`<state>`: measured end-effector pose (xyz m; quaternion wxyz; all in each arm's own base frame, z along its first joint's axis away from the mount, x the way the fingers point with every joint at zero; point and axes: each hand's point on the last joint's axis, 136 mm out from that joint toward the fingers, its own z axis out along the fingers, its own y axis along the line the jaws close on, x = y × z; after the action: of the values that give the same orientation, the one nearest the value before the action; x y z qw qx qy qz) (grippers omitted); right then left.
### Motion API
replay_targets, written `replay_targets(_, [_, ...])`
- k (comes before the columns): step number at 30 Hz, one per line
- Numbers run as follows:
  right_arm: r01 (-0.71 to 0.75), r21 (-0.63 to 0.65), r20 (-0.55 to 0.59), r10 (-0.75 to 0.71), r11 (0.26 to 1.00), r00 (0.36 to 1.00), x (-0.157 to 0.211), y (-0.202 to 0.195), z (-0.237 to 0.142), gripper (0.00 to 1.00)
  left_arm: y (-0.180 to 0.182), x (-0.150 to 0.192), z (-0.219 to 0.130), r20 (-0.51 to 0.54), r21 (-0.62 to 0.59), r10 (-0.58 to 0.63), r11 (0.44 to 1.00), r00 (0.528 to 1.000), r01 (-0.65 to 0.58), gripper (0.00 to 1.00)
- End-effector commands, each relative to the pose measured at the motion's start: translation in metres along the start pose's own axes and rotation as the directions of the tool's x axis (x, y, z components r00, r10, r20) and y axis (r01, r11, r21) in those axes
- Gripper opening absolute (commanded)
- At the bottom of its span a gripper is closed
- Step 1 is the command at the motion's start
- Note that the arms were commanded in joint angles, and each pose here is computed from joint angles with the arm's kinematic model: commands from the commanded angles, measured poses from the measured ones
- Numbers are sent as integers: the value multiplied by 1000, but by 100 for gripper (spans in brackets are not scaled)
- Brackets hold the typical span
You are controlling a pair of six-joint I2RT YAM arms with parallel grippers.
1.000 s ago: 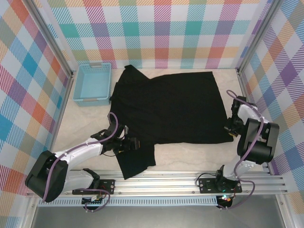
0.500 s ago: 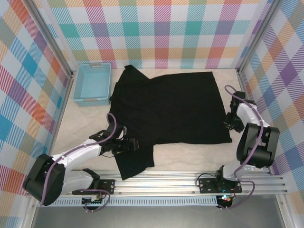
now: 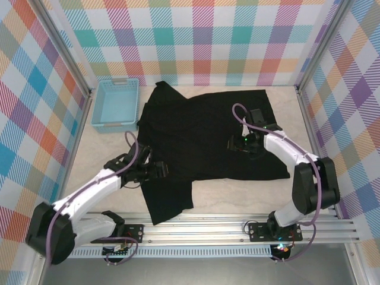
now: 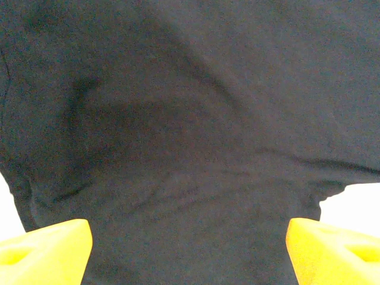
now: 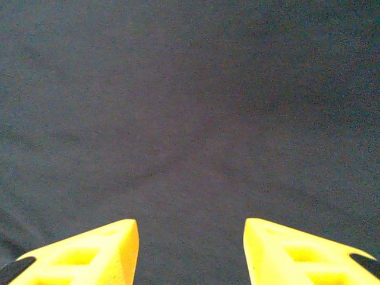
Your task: Fold the inside-out t-shirt
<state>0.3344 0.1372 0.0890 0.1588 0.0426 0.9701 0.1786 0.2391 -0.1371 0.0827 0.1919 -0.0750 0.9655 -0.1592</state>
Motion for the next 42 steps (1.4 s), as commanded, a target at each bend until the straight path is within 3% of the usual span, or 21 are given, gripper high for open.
replay_targets(1, [-32,-83,-8,31,996,999,-5,9,21,50,-14,-47,12,73,17,-2,1000,997,1,85])
replay_targets(7, [-12,51,-21,13,999,1000,-19,-19,39,52,-4,-106,46,103,-72,-4,997,995,11,85])
replay_targets(18, [-68,53,-94,73,996,993,-22,-35,77,51,17,-135,108,27,-145,-19,989,999,23,84])
replay_targets(28, [-79,84,-110,88,993,990,-36,-39,91,51,26,-172,142,2,-159,-36,987,999,36,84])
replay_targets(35, [-54,97,-84,62,994,995,-65,-37,89,51,4,-203,142,25,-105,-17,994,1000,20,84])
replay_targets(42, [-22,45,-57,24,999,998,-58,-20,45,52,-29,-212,74,150,29,-37,999,988,33,85])
